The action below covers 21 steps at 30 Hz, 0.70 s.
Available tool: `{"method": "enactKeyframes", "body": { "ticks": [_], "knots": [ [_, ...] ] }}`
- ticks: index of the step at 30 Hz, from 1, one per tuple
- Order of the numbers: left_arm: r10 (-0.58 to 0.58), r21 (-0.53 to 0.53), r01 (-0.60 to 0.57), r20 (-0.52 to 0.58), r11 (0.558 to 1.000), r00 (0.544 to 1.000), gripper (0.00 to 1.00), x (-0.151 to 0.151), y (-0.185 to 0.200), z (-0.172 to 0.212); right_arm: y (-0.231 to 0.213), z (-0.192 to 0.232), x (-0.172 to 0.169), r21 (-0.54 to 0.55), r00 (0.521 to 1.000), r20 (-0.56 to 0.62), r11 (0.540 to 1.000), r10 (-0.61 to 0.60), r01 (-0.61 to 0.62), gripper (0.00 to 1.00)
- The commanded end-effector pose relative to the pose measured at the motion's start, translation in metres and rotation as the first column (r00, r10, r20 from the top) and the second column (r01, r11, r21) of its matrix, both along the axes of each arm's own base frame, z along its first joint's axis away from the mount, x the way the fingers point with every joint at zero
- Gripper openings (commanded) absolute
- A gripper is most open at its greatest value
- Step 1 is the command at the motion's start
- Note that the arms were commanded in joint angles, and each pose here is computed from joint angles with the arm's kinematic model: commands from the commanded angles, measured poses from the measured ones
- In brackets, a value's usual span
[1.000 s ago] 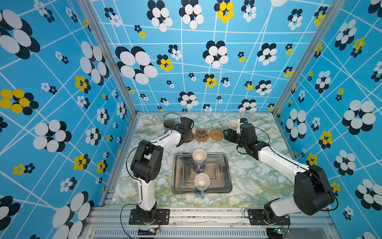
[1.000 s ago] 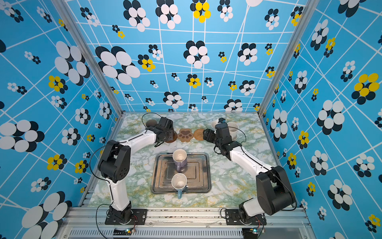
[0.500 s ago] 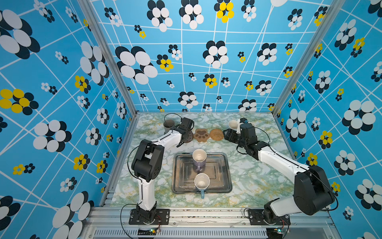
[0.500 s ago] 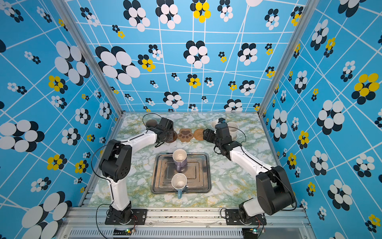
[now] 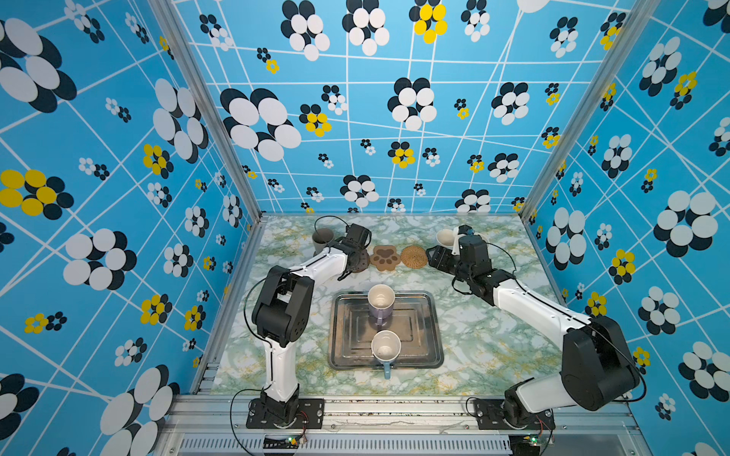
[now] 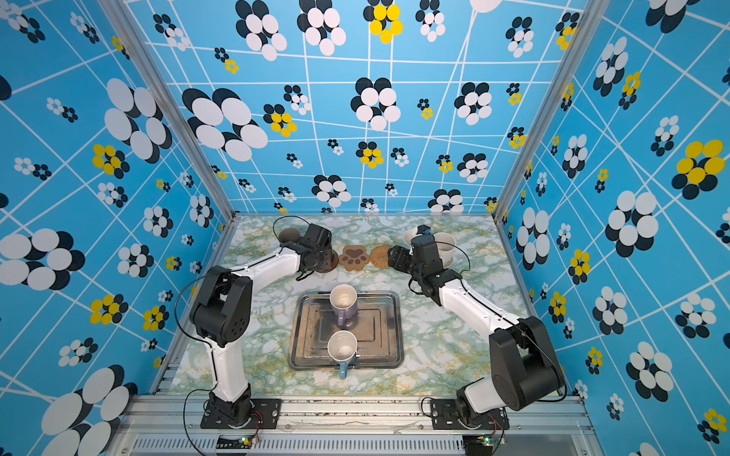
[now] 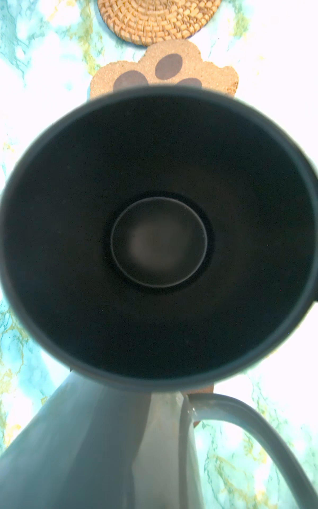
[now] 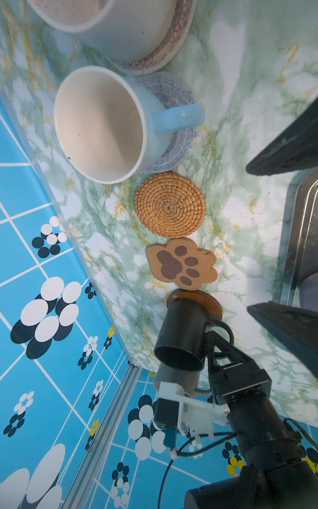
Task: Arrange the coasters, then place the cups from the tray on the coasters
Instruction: 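Lower the black mug onto the brown wooden coaster with the left gripper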
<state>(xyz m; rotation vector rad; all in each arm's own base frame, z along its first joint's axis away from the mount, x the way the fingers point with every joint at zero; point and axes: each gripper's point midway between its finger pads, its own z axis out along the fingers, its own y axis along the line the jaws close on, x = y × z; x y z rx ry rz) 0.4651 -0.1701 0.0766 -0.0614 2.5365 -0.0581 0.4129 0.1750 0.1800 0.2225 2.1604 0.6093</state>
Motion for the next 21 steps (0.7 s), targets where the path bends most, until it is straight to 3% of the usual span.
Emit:
{"method": "enactKeyframes", "body": {
  "ticks": [1, 9, 13, 21],
  "knots": [
    [-0.004, 0.029, 0.003, 0.059, 1.000, 0.998, 0.16, 0.012, -0.003, 0.020, 0.000, 0.017, 0.005, 0.029, 0.999, 0.038, 1.000, -0.005, 0.004, 0.74],
    [-0.012, 0.040, 0.009, 0.067, 0.999, 0.998, 0.56, 0.010, -0.006, 0.024, -0.004, 0.021, 0.002, 0.031, 0.998, 0.057, 0.999, -0.021, 0.020, 0.74],
    [-0.016, 0.043, 0.013, 0.081, 0.999, 0.997, 0.67, 0.007, -0.006, 0.032, -0.004, 0.020, 0.001, 0.032, 0.998, 0.056, 0.999, -0.021, 0.019, 0.74],
    [0.009, 0.058, -0.018, 0.161, 0.998, 0.987, 0.78, -0.005, 0.005, 0.078, -0.007, 0.027, -0.003, 0.044, 0.997, 0.069, 0.999, -0.028, 0.025, 0.73]
  ]
}}
